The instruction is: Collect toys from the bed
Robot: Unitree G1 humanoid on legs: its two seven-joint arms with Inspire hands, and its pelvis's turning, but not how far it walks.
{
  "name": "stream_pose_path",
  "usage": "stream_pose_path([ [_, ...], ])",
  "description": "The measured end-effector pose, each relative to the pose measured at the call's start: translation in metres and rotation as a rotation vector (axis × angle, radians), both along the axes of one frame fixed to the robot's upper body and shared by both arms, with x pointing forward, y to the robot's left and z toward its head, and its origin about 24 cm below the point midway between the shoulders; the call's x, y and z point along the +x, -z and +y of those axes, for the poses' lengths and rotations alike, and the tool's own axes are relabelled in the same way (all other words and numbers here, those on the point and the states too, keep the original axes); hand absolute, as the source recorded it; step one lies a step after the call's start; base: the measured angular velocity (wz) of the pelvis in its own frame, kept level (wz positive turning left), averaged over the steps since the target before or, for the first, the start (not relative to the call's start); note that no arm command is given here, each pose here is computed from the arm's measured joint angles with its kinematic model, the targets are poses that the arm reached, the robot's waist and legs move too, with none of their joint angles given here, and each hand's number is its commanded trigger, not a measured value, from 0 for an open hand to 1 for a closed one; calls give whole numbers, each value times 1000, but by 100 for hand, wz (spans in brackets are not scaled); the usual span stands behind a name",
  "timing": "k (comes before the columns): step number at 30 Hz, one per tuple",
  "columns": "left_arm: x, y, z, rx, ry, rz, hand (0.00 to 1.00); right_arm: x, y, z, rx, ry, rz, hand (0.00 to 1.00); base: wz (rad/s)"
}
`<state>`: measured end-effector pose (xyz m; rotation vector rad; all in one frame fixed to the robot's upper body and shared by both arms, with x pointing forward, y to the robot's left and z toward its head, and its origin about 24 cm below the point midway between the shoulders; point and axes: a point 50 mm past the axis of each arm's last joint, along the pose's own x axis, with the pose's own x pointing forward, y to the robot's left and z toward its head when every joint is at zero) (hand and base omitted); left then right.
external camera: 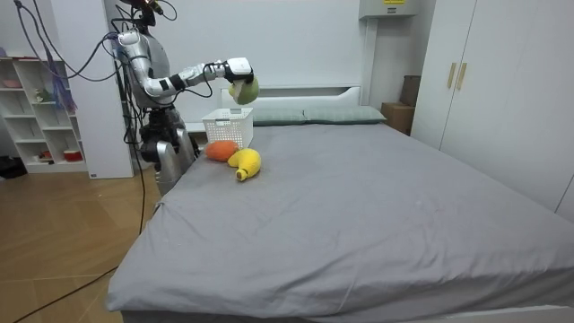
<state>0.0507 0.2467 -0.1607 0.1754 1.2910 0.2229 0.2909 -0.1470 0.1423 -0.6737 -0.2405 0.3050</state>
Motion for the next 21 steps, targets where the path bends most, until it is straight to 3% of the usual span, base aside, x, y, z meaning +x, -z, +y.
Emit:
stream_pose_path([
  [13, 17, -2, -5, 11, 31, -40, 0, 17, 13, 28, -106, -34, 66, 100, 14],
  [21, 19, -2, -5, 17, 29, -53, 0, 24, 22, 27, -126, -3, 104, 100, 20],
])
